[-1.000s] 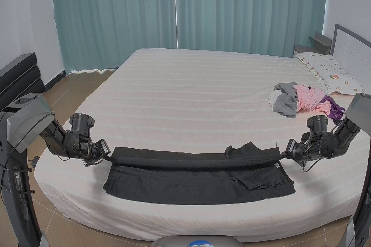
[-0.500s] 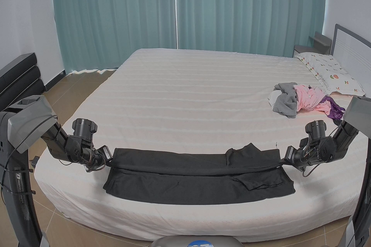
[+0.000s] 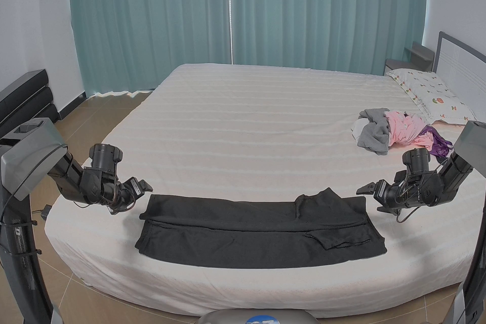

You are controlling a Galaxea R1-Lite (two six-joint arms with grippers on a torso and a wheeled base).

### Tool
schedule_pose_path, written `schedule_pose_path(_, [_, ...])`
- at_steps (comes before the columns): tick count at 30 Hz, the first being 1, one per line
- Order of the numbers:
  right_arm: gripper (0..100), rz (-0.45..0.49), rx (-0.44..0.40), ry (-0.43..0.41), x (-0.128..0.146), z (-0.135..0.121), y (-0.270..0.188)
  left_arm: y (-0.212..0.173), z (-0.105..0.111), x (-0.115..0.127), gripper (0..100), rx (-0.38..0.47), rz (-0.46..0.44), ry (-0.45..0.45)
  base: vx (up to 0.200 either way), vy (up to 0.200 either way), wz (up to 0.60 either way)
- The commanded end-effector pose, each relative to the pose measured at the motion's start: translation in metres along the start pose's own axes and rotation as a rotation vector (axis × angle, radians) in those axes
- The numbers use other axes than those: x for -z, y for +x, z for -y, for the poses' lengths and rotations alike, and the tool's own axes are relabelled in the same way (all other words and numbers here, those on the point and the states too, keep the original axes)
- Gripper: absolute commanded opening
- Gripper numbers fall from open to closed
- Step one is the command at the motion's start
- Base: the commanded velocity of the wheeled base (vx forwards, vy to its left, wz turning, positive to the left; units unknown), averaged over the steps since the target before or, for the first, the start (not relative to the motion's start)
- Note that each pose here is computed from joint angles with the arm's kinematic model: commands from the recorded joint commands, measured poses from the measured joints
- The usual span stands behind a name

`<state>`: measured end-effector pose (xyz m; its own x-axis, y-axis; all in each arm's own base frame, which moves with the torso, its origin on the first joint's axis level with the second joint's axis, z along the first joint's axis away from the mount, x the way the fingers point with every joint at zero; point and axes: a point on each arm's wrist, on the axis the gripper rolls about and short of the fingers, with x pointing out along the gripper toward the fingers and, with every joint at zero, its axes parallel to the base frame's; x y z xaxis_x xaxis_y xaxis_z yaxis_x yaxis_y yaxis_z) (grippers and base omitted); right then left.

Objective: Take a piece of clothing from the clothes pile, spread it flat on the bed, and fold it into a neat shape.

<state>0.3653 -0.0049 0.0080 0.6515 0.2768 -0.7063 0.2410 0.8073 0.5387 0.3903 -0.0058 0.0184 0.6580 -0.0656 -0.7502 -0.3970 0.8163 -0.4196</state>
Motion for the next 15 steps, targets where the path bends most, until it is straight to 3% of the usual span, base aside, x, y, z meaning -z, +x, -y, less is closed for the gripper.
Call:
schedule_pose_path(1, [100,0.004,-0.015,-0.008,-0.002,-0.007,0.009,0.003,0.015,-0.021,100,0.048,0.064,-0.055,0.0,0.0,0.0])
schedule_pose_path(6, [100,0.027,-0.027,0.003,-0.003,-0.005,0.016,0.036,0.019,-0.019,100,0.051,0.049,-0.056,0.0,0.0,0.0])
schedule_pose_path(11, [100,0.057,-0.053,0.141,-0.011,-0.007,0.022,0.06,0.02,-0.013,100,0.049,0.035,-0.06,0.0,0.0,0.0])
schedule_pose_path(15, [100,0.045,-0.039,0.164,-0.009,0.001,0.031,0.067,0.022,-0.018,100,0.061,0.048,-0.11,0.0,0.0,0.0])
